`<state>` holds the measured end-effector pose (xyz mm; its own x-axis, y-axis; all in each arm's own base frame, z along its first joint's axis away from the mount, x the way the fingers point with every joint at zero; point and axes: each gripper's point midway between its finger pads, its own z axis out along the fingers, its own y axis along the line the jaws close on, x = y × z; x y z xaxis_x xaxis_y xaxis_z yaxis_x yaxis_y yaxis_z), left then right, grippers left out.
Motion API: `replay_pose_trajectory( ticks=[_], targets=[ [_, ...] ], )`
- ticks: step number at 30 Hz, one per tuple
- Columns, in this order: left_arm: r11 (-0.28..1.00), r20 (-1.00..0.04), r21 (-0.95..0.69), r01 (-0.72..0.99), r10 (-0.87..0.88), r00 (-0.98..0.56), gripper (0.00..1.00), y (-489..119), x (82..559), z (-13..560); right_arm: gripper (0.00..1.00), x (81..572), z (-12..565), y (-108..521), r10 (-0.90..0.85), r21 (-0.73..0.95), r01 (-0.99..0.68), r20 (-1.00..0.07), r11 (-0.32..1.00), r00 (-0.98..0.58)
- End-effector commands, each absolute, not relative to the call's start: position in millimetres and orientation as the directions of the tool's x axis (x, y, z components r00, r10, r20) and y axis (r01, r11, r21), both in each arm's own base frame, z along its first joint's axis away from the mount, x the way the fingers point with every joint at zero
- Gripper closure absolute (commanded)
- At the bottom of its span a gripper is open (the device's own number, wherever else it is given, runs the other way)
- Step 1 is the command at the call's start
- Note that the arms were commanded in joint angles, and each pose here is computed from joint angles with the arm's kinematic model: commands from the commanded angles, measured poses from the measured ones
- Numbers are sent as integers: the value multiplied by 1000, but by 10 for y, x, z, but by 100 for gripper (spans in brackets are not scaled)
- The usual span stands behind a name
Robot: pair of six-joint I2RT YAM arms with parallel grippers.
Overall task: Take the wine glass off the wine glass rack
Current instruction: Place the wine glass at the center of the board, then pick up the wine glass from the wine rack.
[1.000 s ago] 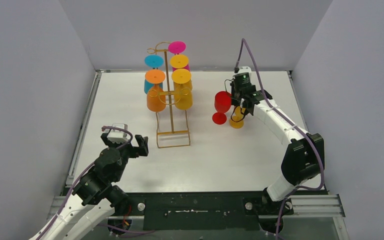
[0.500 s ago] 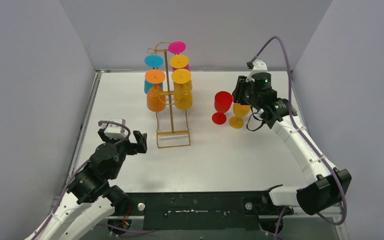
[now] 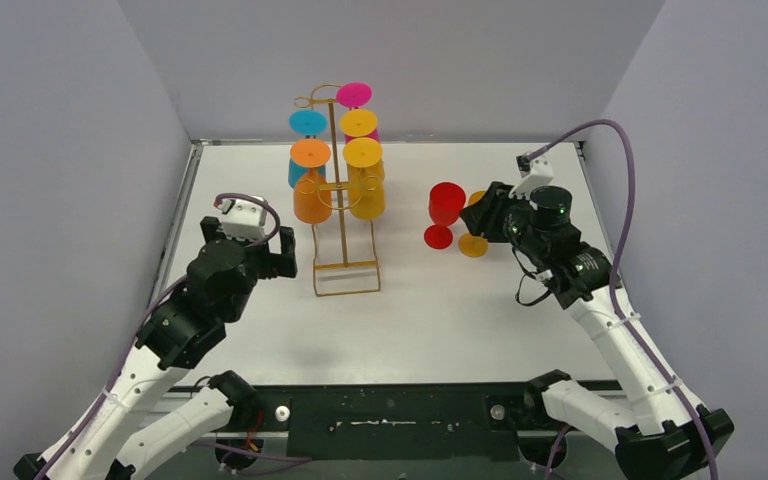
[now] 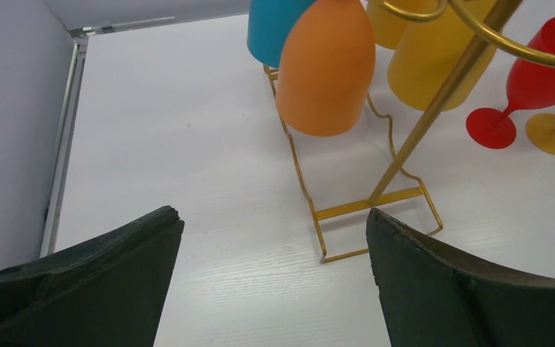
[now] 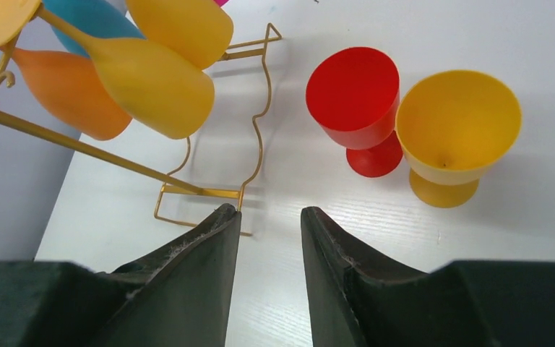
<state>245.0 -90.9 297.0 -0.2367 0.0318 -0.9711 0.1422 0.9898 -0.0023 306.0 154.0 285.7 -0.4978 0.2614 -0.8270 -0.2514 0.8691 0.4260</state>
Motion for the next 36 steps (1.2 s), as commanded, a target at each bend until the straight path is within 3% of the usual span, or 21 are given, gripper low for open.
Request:
replay_pose_trajectory(
  ticks=[1,11,20,31,36],
  targets=[
    [999,-979,-19,34,-11,-202,3,-718,2582,3241,62,2887,3031,1514,334,482,-274,-830,832,-446],
    [953,-914,-254,-166,-293,-280,3,-79,3129,3125,45,2834,2939,1386,385,498,-222,-829,838,-405],
    [830,-858,-512,223,-483,-173,6,-625,3419,3792,36,2840,2874,1353,370,480,-206,-834,853,-411],
    [647,-798,-590,483,-559,-226,14,-1060,3742,4139,26,2859,2802,1344,362,471,-207,-839,858,-406],
    [627,-799,-589,511,-548,-248,17,-1121,3790,4186,24,2874,2755,1337,360,467,-200,-839,861,-408]
  ],
)
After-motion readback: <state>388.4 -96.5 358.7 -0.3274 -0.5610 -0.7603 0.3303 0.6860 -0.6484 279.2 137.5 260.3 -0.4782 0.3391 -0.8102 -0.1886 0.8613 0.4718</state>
